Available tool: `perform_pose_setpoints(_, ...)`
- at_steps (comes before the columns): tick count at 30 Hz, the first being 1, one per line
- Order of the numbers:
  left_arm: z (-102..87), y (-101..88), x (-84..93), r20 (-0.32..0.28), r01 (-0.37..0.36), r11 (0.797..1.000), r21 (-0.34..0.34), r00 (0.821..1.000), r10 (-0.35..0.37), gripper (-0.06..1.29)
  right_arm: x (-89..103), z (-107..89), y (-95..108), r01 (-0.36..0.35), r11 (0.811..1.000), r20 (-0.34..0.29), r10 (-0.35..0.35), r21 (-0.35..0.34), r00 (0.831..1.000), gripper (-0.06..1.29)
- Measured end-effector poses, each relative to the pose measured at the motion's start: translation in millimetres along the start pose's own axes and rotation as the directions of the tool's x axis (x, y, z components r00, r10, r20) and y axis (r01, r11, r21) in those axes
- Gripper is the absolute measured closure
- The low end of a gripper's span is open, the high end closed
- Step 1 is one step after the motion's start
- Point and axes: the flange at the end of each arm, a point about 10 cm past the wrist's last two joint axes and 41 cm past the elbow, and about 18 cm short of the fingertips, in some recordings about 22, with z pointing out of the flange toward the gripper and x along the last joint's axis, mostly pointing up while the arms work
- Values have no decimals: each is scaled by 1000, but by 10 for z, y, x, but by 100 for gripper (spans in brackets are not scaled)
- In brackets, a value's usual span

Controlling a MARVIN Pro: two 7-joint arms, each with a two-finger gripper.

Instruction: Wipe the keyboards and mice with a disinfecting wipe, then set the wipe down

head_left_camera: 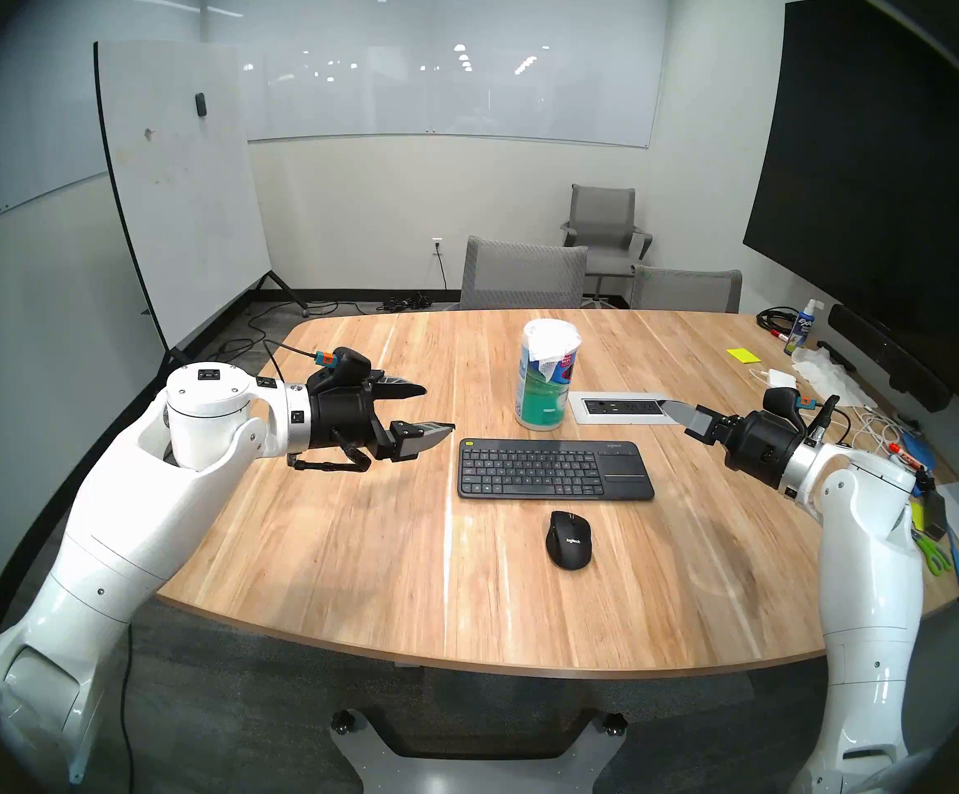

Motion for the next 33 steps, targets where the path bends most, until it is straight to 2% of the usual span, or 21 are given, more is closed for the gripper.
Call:
perform_pose_setpoints(21, 0, 0, 0, 0, 0, 1000, 0, 1000, 0, -3, -26, 26, 10, 14, 1000, -20, -14, 23, 1000, 0)
perform_pose_setpoints(28, 0, 0, 0, 0, 0, 1000, 0, 1000, 0, -3, 26, 41, -35, 61, 996, -39, -58, 58, 998, 0)
perform_pose_setpoints(33, 0, 0, 0, 0, 0, 1000, 0, 1000, 0, -3, 70, 61, -108, 131, 988, -64, -126, 80, 990, 0)
